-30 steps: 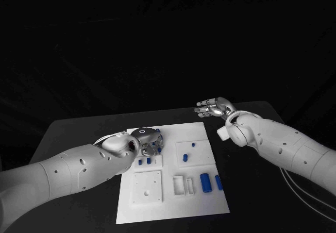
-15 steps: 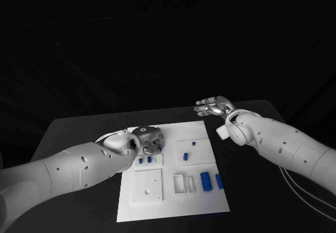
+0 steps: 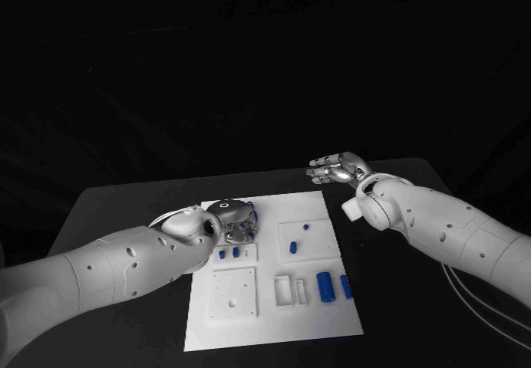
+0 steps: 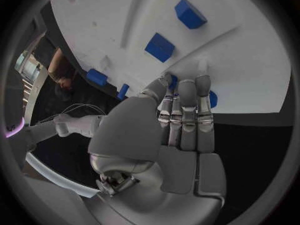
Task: Assemble the parts on the task board
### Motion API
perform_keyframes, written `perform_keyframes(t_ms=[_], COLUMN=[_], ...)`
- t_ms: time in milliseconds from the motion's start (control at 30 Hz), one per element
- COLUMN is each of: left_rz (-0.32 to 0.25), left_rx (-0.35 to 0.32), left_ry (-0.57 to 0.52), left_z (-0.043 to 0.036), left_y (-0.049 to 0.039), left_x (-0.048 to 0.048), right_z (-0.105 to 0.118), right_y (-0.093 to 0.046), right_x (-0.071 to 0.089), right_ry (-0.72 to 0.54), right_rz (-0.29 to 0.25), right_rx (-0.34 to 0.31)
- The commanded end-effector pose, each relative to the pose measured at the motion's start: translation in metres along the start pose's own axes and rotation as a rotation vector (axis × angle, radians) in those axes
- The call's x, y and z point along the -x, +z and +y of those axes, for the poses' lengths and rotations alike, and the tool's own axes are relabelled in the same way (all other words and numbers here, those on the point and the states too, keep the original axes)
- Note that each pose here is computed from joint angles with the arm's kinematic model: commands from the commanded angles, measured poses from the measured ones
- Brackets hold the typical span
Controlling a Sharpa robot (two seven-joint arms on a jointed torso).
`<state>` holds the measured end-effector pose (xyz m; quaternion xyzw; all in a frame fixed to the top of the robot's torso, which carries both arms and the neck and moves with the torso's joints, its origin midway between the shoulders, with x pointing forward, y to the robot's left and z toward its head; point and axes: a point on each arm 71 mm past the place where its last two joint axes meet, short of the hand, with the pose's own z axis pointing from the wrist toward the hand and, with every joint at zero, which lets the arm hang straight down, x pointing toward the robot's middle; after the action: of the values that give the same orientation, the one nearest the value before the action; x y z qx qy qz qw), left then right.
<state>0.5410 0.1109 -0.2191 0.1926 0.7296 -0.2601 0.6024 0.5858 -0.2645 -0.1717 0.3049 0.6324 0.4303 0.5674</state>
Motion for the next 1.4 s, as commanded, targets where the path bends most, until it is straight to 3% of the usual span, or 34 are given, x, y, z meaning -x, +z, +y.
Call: perform_keyframes(t_ms=[33,400,867,1033,1400], left_rz=[-0.018,-0.054,-0.086,-0.065,-0.041], left_rx=[0.001,0.007,0.031,0.045,0.08], left_ry=[-0.013,-0.051,-0.154,-0.181,-0.207], left_z=[0.0,0.0042,0.0121,0.0184,0.0353], left_y=[-0.001,-0.0087,-0.0226,-0.0324,-0.0461], left_x=[-0.0001,0.0054,0.0265,0.0326,0.0339], right_z=[0.001,0.0,-0.001,-0.002,-0.003], right_y=[0.0,0.0,-0.001,-0.001,-0.003], right_x=[-0.001,-0.001,0.002,0.004,0.007], right_ry=[-0.002,-0.003,-0.006,-0.007,-0.011], right_rz=[0.014,0.013,0.009,0.007,0.001], right_rx=[0.007,0.007,0.004,0.002,0.0])
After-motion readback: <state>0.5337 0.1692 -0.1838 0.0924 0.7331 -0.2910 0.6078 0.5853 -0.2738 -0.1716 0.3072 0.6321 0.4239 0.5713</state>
